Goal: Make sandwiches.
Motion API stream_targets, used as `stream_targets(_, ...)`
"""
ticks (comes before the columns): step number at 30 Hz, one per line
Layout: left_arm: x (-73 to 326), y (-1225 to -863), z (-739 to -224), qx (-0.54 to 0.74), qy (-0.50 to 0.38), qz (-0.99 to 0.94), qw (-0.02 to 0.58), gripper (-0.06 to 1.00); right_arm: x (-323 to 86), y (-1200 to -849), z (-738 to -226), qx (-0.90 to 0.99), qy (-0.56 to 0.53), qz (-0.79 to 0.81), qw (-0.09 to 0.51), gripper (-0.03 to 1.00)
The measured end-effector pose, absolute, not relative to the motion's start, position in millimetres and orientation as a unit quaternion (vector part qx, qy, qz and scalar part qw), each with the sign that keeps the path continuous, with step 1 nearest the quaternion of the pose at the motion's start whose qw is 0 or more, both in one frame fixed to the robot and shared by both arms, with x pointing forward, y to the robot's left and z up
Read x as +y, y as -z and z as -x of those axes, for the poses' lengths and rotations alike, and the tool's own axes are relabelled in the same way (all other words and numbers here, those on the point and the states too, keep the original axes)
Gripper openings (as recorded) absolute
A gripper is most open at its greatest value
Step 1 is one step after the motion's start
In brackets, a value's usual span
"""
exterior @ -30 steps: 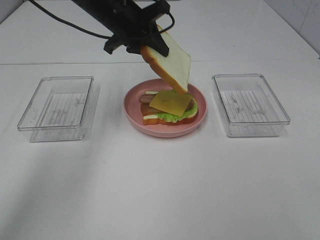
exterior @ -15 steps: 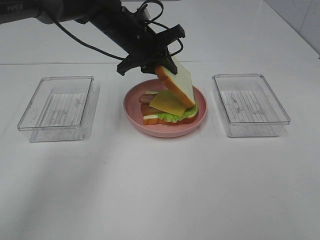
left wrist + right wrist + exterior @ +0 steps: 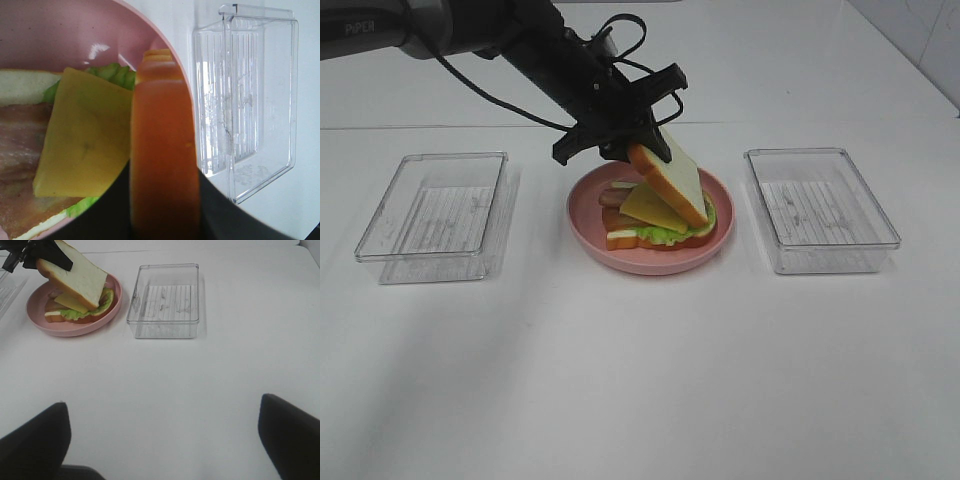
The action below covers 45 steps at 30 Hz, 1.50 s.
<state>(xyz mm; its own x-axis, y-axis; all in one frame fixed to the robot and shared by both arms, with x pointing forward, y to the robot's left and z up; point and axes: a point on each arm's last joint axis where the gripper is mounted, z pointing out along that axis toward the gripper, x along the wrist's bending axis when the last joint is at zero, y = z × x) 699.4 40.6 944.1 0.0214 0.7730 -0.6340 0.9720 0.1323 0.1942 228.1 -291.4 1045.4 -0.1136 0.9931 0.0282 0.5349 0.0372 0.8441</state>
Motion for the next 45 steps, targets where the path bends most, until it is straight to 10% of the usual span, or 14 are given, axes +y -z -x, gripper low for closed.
stream_targets(16, 42.3, -933.6, -699.2, 0.687, 0.159, -0.644, 0.296, 0.26, -291.4, -1045.4, -228.1, 0.649, -0.368, -0.588, 0.312, 0.96)
stream_targets(18, 43.7, -928.3, -695.6, 0.685, 0.165, -0.656, 0.272, 0.57, -291.4, -1045.4, -228.1, 0.649, -0.368, -0.588, 0.312, 0.96)
stream_targets(26, 46.3, -934.7, -693.5, 0.660, 0.156, -0.695, 0.239, 0.96, -291.4, -1045.4, -228.1, 0.649, -0.368, -0.588, 0.312, 0.96)
stream_targets(45, 72.7, -995.7, -701.4, 0.609, -0.010, -0.771, 0.188, 0.97, -291.4, -1045.4, -228.1, 0.649, -0.368, -0.588, 0.312, 0.96)
